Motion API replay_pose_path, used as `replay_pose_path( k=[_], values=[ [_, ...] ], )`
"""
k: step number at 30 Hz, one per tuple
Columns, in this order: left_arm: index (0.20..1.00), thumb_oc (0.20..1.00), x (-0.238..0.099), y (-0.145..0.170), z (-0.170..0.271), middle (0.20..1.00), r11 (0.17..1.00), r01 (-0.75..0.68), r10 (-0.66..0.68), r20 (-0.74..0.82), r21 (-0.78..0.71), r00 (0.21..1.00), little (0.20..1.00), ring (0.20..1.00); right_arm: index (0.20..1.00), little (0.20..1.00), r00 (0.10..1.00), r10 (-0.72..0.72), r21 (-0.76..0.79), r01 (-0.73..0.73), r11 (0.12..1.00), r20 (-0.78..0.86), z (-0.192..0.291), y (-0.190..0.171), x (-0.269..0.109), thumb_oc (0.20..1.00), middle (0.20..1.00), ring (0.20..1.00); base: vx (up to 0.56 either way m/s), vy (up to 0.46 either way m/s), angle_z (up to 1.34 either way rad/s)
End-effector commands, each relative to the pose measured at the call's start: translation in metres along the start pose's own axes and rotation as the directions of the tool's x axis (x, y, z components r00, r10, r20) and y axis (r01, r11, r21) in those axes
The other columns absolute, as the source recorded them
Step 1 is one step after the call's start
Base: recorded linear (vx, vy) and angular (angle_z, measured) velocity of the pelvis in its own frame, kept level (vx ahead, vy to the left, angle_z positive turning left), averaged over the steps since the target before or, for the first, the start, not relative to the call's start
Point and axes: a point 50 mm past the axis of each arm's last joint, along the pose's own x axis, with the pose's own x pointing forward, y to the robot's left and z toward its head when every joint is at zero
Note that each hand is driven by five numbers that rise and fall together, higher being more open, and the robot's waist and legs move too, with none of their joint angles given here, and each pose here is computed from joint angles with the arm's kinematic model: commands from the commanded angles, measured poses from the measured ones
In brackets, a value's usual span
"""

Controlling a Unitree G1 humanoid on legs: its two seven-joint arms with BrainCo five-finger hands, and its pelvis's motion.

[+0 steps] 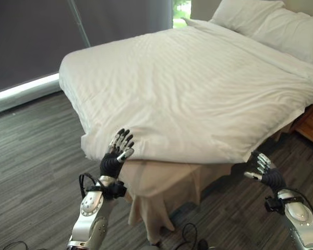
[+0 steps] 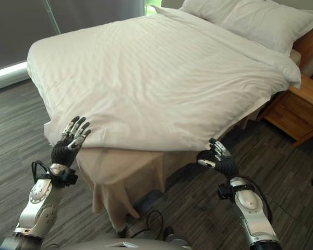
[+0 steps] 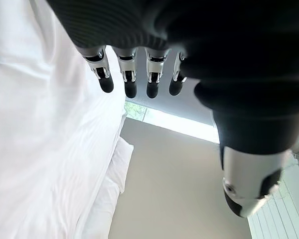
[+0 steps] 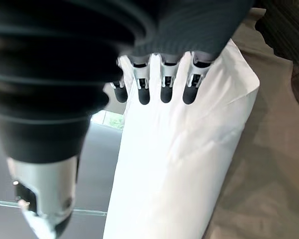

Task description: Making the bed.

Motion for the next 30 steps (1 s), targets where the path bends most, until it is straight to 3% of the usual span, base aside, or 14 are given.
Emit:
replay_pose_path(
  k=[1,6,10,17,30],
  values=[
    [1.0,1.0,-0.002,0.0,0.016,1.0,0.998,0.063,-0.065,0.066,0.021,0.996,1.0,1.0,1.0,1.0,0.993,0.022,-0.17,-0.003,0.985,0.113,0.031,-0.018,0.021,1.0,1.0,1.0,0.07,0.141,-0.04],
    [1.0,1.0,-0.01,0.003,0.015,1.0,0.994,0.104,-0.104,0.012,0.026,0.994,1.0,1.0,1.0,1.0,0.992,0.113,-0.412,-0.083,0.908,0.049,0.049,-0.021,0.066,1.0,1.0,1.0,0.05,0.104,-0.03],
    [1.0,1.0,-0.013,-0.001,0.017,1.0,0.989,0.146,-0.146,-0.009,0.024,0.989,1.0,1.0,1.0,1.0,0.971,0.235,-0.56,-0.166,0.812,0.053,0.081,0.016,0.113,1.0,1.0,1.0,0.01,0.069,0.03],
    [1.0,1.0,-0.016,0.001,0.021,1.0,0.991,0.133,-0.133,-0.009,0.02,0.991,1.0,1.0,1.0,1.0,0.954,0.298,-0.671,-0.195,0.715,0.04,0.109,0.06,0.148,1.0,1.0,1.0,0.0,0.022,0.06],
    [1.0,1.0,-0.019,0.01,0.031,1.0,0.994,0.105,-0.105,-0.005,0.034,0.994,1.0,1.0,1.0,1.0,0.993,0.113,-0.778,-0.049,0.627,0.028,0.15,0.067,0.185,1.0,1.0,1.0,0.0,0.01,0.12]
  ],
)
